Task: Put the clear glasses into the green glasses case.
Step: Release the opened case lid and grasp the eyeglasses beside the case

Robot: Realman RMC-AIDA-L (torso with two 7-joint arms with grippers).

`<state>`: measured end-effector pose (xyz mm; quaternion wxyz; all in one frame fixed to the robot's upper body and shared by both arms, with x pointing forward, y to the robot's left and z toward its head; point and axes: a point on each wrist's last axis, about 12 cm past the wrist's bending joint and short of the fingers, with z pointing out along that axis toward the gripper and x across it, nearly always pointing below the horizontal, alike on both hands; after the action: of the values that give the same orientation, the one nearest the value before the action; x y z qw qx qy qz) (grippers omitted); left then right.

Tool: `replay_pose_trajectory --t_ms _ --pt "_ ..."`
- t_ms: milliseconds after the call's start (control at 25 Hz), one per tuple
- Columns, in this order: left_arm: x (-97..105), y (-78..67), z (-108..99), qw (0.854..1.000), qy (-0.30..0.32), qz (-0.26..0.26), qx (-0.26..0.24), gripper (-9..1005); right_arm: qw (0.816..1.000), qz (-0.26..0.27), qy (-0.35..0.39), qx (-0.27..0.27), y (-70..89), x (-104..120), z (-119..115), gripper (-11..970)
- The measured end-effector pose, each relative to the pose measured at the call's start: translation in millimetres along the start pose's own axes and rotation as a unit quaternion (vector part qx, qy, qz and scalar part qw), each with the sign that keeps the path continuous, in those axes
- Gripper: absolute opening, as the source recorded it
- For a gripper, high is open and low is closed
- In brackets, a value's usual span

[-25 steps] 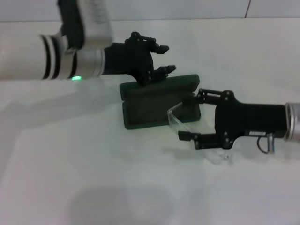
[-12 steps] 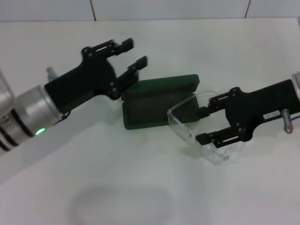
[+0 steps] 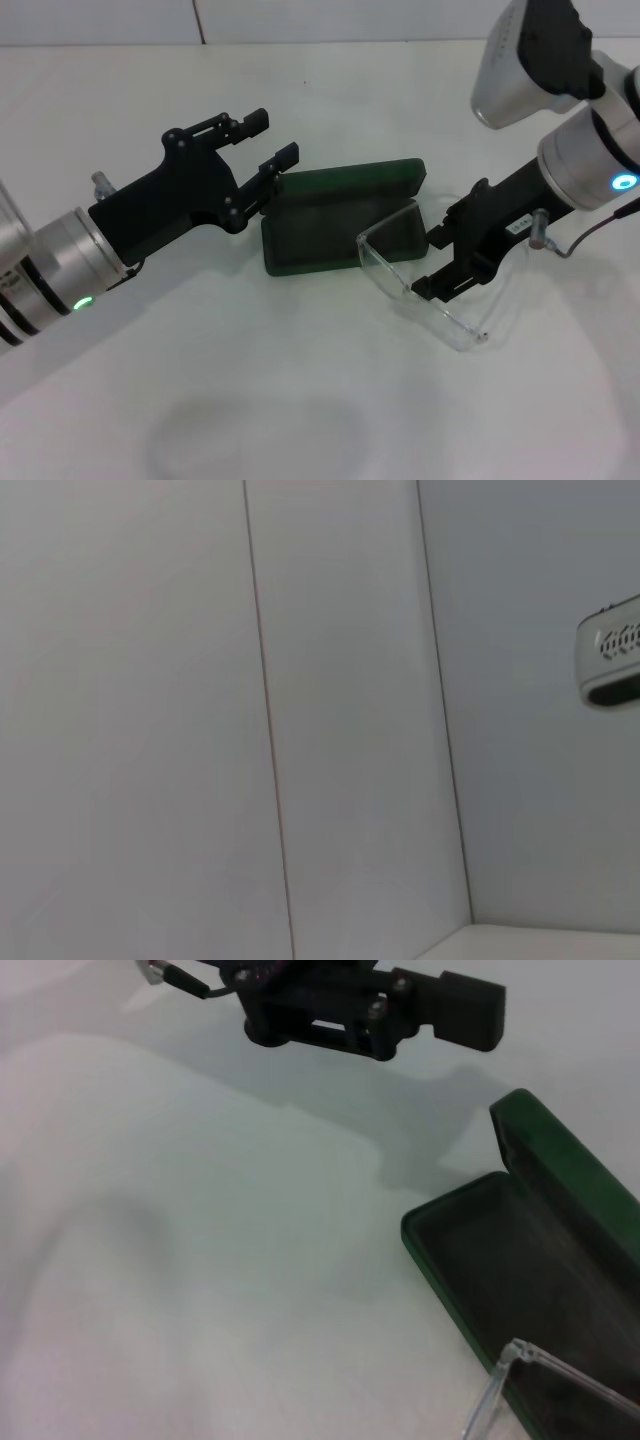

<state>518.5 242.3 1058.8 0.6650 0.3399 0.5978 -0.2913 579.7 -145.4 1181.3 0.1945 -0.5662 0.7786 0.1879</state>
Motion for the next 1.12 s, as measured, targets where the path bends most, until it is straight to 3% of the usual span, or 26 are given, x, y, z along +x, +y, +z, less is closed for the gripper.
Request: replay_pose_trajectory --t_ms 560,1120 --pt "0 -0.2 3 1.000 0.004 0.002 0.006 455 0.999 0.019 0.032 0.003 8.6 5 37 659" --pt "-4 3.6 8 1.000 -0.002 0.009 0.007 455 0.999 0.043 0.024 0.023 5.2 8 55 650"
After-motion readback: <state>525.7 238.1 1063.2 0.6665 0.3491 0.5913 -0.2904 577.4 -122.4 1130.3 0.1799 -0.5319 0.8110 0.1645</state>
